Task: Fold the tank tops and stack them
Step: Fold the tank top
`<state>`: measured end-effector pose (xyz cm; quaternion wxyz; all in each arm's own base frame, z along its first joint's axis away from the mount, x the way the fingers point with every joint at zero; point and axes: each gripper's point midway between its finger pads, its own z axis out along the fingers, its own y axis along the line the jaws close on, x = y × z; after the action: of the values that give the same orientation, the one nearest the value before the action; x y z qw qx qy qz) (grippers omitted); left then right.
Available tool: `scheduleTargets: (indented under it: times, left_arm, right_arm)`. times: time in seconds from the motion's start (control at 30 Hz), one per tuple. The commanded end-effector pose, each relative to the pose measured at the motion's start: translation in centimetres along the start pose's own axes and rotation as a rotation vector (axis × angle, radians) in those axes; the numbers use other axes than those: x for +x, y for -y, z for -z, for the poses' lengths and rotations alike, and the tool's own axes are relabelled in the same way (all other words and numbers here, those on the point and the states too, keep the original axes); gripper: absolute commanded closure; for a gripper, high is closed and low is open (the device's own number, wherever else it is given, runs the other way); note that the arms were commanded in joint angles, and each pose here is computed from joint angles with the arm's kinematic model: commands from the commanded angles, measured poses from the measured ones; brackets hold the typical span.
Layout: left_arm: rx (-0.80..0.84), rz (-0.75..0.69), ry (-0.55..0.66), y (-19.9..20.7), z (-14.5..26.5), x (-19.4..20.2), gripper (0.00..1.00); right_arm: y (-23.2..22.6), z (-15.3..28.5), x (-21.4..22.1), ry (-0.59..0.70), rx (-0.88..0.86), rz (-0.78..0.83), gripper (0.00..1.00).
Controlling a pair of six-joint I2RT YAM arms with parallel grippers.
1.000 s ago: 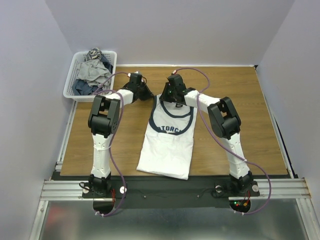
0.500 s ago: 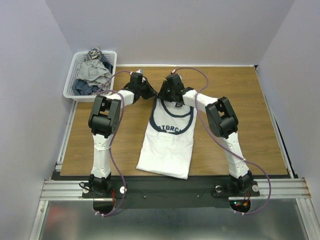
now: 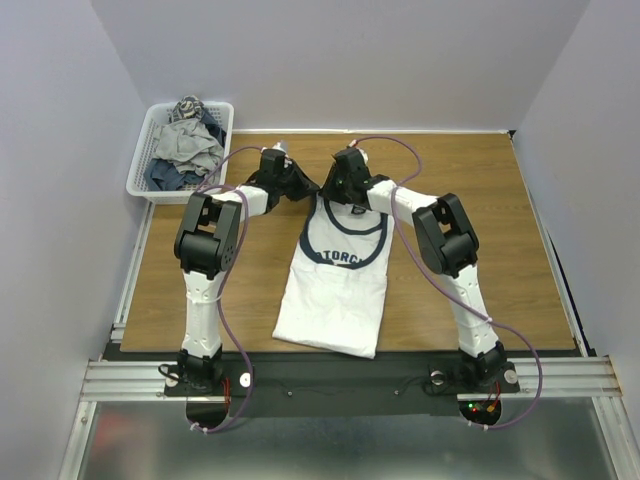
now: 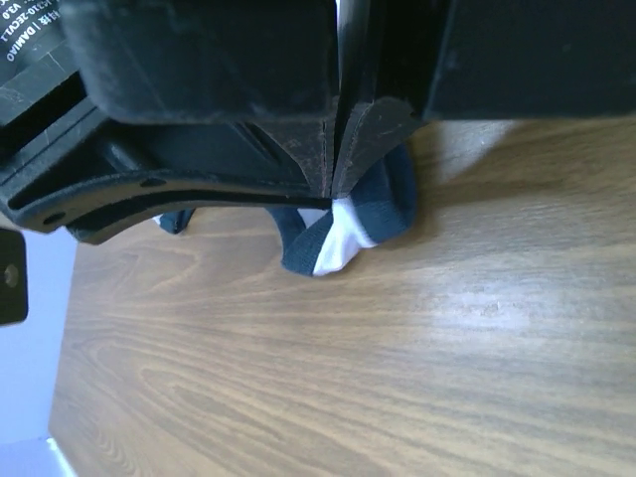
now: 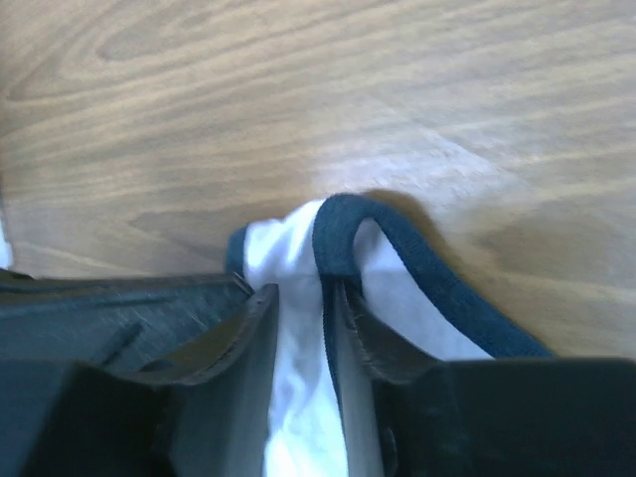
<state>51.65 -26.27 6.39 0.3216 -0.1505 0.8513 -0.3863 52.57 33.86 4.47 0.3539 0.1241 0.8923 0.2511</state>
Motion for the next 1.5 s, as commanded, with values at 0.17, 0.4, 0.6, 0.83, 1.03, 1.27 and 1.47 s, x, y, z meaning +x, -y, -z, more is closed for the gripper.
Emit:
scheduleTargets:
  times: [0.17,0.4,0.6,0.83,1.03,1.27,1.47]
  left_arm:
    - [0.118,-0.034,0.059,5.1,2.0,-2.3,0.90]
    - [-0.039,0.043,0.212,2.5,5.3,-6.7,0.87]
    - [-0.191,0.137,0.333,-0.9,9.6,-9.1,0.88]
    - [-0.180,0.114,0.407,1.0,15.0,-10.6,0.87]
    - [-0.175,0.097,0.390,0.9,16.8,-9.2,0.87]
    - [-0.166,0.085,0.376,0.6,17.1,-8.3,0.88]
    - [-0.158,0.081,0.369,0.5,17.0,-8.0,0.88]
  right_arm:
    - [-2.4,4.4,-3.5,0.075,-0.041,-0.008,0.62]
    - [-4.6,5.5,-4.3,0.113,-0.070,0.100,0.63]
    - [-6.6,4.4,-3.5,0.143,-0.017,0.238,0.65]
    - [-6.4,0.8,-1.5,0.164,0.112,0.389,0.66]
    - [-5.0,0.4,-1.4,0.196,0.211,0.438,0.66]
    - [-4.2,0.5,-1.4,0.237,0.297,0.514,0.66]
    - [-3.6,1.5,-2.1,0.282,0.368,0.542,0.67]
